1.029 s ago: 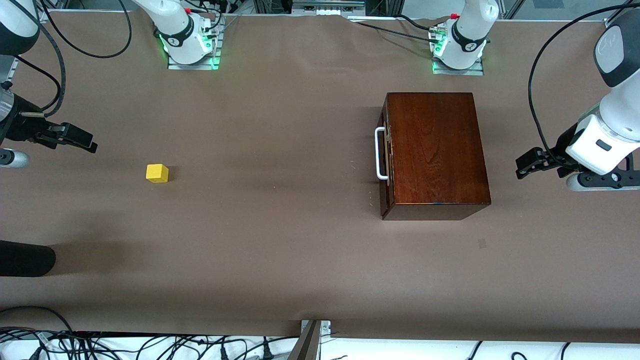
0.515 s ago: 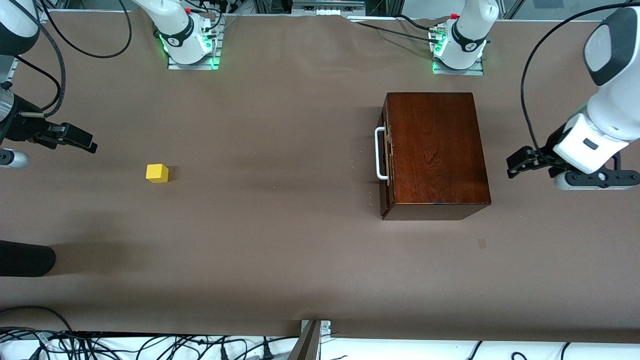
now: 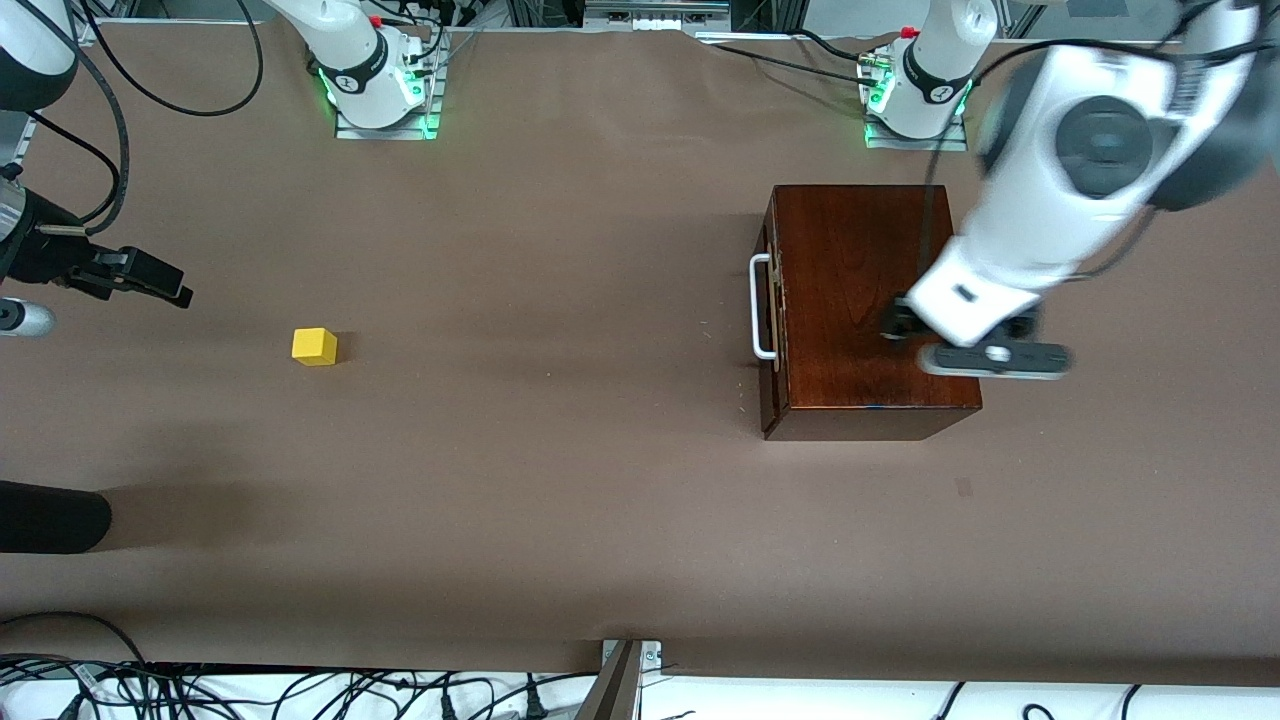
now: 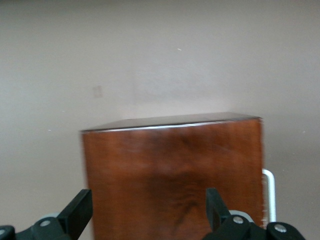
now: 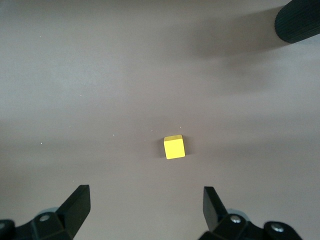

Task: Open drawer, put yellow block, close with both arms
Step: 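Reach the left gripper over the box to the drawer handle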

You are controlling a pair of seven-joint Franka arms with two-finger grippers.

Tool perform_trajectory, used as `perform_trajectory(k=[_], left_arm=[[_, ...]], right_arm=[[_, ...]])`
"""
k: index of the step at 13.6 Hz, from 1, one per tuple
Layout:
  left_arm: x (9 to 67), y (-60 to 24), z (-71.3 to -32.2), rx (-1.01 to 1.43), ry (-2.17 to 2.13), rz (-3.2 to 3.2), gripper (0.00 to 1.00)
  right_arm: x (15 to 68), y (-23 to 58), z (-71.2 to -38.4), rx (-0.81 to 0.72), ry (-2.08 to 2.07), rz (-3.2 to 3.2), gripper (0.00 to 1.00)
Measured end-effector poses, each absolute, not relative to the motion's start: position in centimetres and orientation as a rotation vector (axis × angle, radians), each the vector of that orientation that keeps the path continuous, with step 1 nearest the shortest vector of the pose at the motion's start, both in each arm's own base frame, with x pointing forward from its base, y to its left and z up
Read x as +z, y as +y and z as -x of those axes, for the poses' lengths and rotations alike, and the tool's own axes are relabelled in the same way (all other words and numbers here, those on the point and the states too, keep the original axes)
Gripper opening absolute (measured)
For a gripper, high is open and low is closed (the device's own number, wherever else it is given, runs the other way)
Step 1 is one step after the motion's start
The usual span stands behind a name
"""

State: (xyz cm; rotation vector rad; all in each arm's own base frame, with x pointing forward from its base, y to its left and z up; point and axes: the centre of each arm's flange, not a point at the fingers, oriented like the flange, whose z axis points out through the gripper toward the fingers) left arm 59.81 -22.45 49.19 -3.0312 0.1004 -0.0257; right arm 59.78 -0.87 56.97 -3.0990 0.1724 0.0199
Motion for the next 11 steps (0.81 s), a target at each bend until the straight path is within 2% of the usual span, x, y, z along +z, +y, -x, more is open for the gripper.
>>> perform_trajectory(k=[3,11], left_arm=[[45.9,-29.2,-57.8,0.011,0.141,2.995,1.00],[36.1,-40.8,-53.0,0.079,0.164,2.887,1.00]], right_arm=[[56.9,-0.9,-59.8,0.021,0.173,3.099,1.00],[56.7,-0.8,-59.9,0.030,0.171,3.100,1.00]])
